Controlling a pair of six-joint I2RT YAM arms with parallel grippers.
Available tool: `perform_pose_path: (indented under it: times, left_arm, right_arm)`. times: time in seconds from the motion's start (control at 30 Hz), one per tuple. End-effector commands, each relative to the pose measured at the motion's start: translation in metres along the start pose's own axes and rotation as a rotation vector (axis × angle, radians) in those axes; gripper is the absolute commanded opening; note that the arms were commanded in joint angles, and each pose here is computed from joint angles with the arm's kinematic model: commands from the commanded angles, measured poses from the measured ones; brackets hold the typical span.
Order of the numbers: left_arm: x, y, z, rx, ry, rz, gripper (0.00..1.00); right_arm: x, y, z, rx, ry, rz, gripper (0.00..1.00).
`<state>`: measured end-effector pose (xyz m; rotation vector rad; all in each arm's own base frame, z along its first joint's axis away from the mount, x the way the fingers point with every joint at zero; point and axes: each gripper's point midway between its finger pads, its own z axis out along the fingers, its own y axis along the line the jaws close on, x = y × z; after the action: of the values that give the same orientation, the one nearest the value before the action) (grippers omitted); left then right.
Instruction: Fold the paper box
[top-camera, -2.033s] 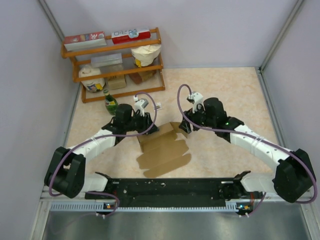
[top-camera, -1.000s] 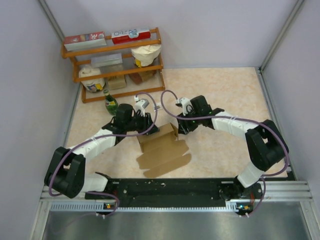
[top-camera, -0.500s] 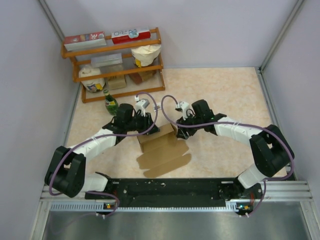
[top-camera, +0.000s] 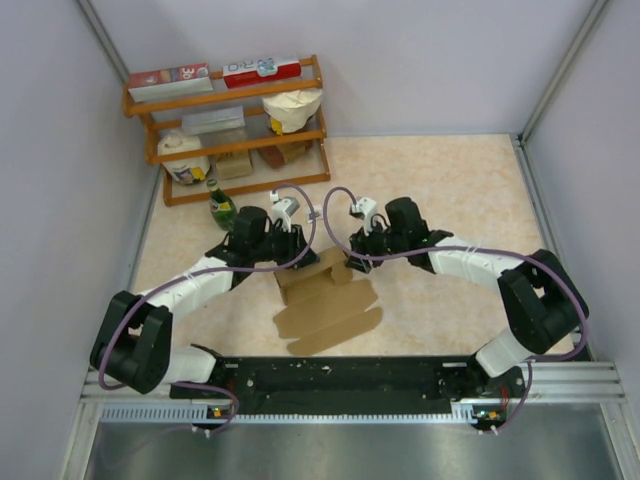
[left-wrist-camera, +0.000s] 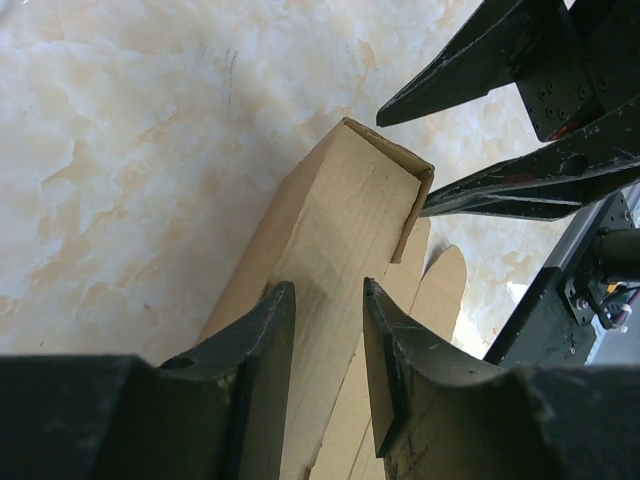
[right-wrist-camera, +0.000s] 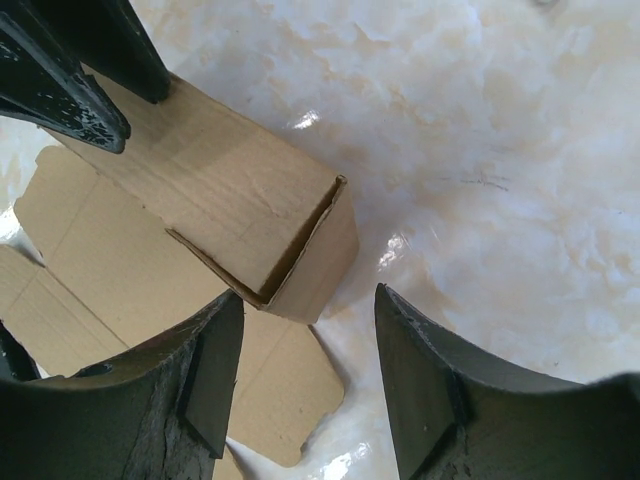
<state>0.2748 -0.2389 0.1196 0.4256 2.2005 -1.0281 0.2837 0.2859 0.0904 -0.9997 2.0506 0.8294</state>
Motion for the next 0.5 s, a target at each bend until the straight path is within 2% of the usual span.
perform_pose_path:
  times: [0.0,0.47]
  left_arm:
    - [-0.005,-0.002,0.003,0.001,-0.004,0.003,0.38]
    - [-0.010,-0.006,0.006,0.018,-0.009,-0.011,0.38]
  right_arm:
    - [-0.020,0.009,0.006,-0.052,-0.090,-0.053,0.55]
    - [-0.006,0.020,0.019,-0.054,-0.104,-0.057,0.55]
